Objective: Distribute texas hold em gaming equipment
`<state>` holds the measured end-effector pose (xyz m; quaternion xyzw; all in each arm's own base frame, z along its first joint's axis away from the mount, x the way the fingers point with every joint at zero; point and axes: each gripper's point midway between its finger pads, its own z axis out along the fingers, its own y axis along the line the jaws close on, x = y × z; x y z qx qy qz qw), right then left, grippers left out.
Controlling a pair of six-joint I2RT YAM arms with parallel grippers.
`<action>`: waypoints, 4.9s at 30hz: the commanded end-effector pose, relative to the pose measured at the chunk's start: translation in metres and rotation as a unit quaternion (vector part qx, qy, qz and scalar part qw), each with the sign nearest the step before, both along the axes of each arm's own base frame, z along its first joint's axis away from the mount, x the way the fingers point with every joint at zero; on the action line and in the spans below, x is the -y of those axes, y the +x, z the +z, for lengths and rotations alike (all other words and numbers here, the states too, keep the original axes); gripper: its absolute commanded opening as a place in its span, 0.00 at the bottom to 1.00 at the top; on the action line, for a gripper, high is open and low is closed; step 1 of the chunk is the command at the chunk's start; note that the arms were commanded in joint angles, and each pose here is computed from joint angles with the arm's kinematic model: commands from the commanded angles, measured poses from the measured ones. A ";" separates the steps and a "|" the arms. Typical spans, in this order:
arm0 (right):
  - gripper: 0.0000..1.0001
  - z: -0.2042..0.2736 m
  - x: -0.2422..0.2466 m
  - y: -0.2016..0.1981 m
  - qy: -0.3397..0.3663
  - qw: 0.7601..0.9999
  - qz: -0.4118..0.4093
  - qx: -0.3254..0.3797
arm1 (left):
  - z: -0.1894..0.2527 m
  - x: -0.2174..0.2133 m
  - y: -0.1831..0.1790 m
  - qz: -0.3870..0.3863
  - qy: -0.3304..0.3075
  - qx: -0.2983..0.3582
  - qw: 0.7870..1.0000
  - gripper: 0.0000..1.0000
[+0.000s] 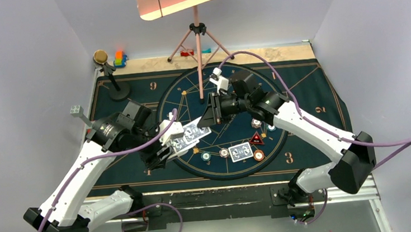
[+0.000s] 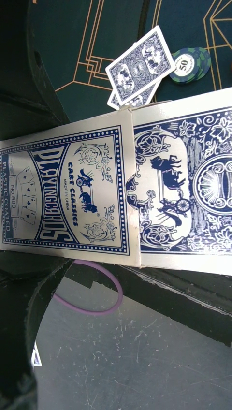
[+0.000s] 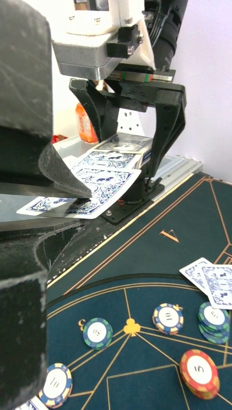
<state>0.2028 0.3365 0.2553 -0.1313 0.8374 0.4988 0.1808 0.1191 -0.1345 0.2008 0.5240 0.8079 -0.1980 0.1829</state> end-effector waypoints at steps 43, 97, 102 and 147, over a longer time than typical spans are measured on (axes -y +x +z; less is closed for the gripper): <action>0.00 -0.130 0.123 0.022 -0.142 0.980 -0.132 -0.045 | 0.023 0.008 0.000 -0.014 -0.042 0.032 0.998 0.00; 0.98 0.014 -0.050 -0.023 0.028 0.997 0.069 0.029 | 0.023 0.009 0.001 -0.014 -0.042 0.028 0.999 0.00; 0.91 0.007 -0.046 -0.025 0.020 0.997 0.065 0.025 | 0.024 0.009 0.001 -0.014 -0.042 0.029 0.999 0.00; 0.12 0.070 0.018 0.008 -0.025 0.991 -0.040 0.128 | 0.022 0.007 -0.002 -0.014 -0.042 0.031 0.999 0.00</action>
